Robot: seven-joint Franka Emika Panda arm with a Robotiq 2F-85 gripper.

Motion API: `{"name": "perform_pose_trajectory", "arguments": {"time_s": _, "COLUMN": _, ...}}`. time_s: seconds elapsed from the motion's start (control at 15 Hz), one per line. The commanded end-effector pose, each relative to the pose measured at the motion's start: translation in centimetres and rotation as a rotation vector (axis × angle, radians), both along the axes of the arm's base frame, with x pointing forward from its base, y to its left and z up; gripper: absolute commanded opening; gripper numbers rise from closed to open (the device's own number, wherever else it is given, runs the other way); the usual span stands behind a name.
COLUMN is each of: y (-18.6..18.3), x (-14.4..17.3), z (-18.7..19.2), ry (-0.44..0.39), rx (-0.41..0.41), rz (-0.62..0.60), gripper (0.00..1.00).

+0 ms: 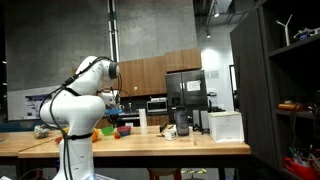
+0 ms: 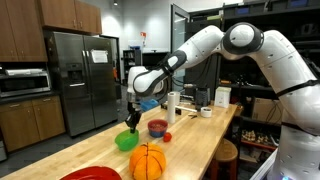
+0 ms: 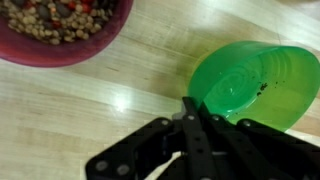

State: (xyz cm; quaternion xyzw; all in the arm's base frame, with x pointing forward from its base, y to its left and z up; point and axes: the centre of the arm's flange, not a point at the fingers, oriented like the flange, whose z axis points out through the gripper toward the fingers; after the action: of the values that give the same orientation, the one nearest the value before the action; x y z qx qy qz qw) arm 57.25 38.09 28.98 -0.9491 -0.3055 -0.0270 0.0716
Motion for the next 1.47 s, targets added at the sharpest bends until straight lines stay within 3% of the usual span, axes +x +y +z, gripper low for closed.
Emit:
{"name": "perform_pose_trajectory", "arguments": {"time_s": 0.0, "y": -2.3, "x": -0.8, "z": 1.0, "ry": -0.009, "rx": 0.005, "rz": 0.007, "gripper": 0.01}}
{"name": "perform_pose_trajectory", "arguments": {"time_s": 0.53, "y": -4.6, "x": 0.2, "z": 0.2, "ry": -0.015, "rx": -0.012, "rz": -0.008, "gripper": 0.01}}
{"name": "perform_pose_trajectory", "arguments": {"time_s": 0.67, "y": -4.8, "x": 0.4, "z": 0.2, "ry": -0.023, "rx": -0.012, "rz": -0.01, "gripper": 0.3}}
{"name": "perform_pose_trajectory", "arguments": {"time_s": 1.4, "y": -6.2, "x": 0.0, "z": 3.4, "ry": -0.078, "rx": -0.041, "rz": -0.059, "gripper": 0.99}}
